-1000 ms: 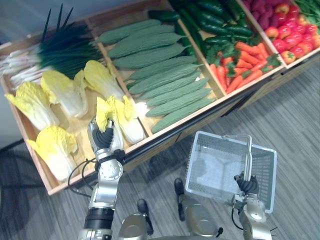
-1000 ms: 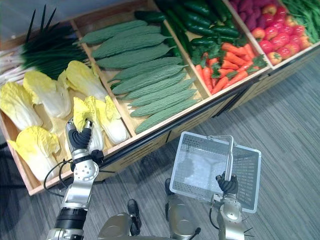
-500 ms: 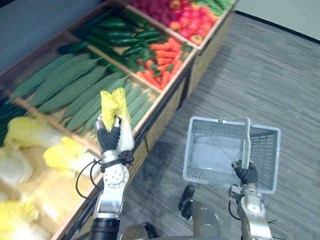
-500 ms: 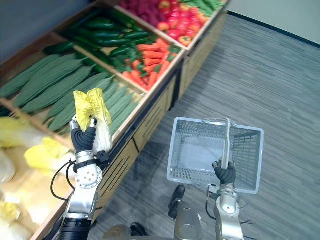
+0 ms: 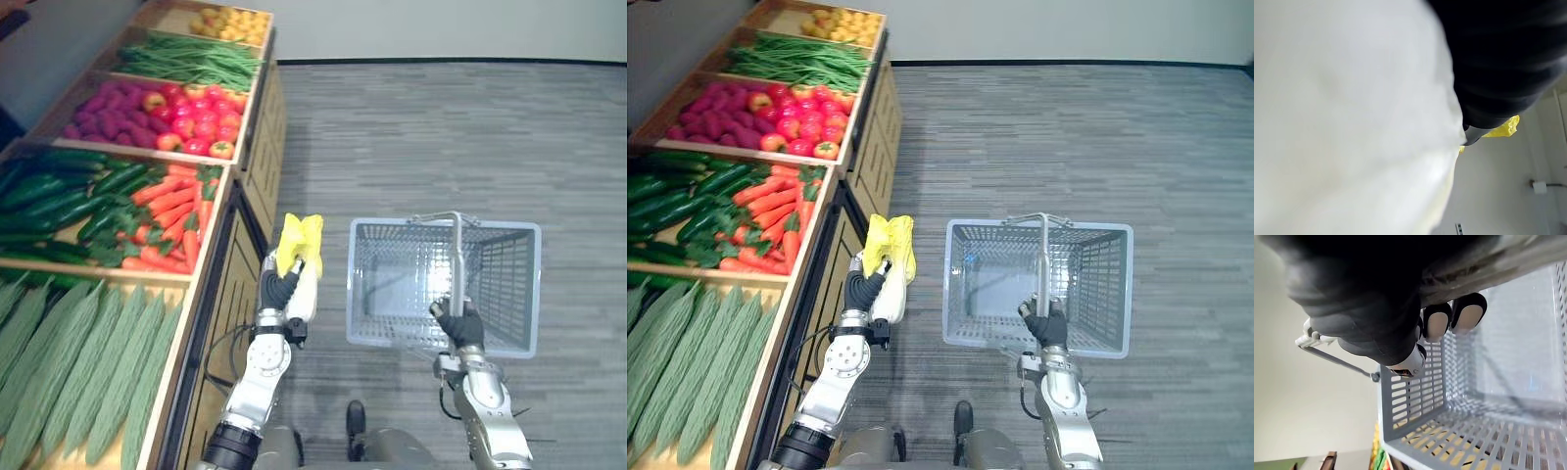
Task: Pick vegetable in the basket
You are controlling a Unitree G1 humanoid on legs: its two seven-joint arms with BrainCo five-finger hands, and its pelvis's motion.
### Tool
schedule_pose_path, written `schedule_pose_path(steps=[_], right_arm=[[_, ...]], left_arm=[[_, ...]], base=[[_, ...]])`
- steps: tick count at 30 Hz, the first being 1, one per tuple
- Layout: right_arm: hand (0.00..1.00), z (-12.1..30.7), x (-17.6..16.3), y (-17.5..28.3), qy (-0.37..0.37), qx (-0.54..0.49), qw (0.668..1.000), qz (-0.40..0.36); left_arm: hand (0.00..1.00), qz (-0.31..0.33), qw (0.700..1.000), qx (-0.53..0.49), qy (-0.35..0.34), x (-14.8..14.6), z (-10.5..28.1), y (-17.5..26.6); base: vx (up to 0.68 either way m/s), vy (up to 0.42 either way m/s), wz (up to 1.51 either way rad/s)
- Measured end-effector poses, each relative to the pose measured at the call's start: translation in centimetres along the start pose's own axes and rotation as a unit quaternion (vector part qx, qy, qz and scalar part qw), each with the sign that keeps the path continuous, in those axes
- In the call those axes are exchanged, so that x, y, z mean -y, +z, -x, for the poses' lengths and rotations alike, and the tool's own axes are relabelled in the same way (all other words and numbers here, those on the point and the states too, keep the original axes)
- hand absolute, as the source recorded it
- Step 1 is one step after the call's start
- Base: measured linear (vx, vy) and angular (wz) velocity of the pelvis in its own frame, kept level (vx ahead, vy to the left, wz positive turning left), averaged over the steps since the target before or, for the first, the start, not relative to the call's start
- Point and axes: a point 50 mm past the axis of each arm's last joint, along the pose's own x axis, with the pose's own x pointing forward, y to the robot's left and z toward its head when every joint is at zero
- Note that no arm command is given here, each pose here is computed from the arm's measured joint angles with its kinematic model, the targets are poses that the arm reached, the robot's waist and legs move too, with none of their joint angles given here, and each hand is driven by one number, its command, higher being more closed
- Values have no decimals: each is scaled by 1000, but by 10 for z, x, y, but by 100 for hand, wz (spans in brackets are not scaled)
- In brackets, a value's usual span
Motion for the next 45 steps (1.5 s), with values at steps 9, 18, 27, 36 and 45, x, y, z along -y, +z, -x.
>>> schedule_pose_path(steps=[9,18,27,36,45], right_arm=[[100,8,-33,-9,95,-30,994,-36],[100,18,-62,-13,170,-49,982,-69],[100,27,-80,-10,231,-59,963,-127],[100,22,-72,-8,201,-43,975,-81],[100,10,-41,-5,100,-32,994,-25]], left_arm=[[100,-57,996,2,-71,27,-17,0],[0,-128,981,-99,-108,33,-12,-47],[0,-157,968,-151,-121,32,-5,-68],[0,-119,978,-97,-138,42,0,-47],[0,-30,988,-49,-140,43,11,-20]], base=[[67,132,-31],[-49,65,-5],[-28,22,-5],[-10,-5,3],[-12,-17,12]])
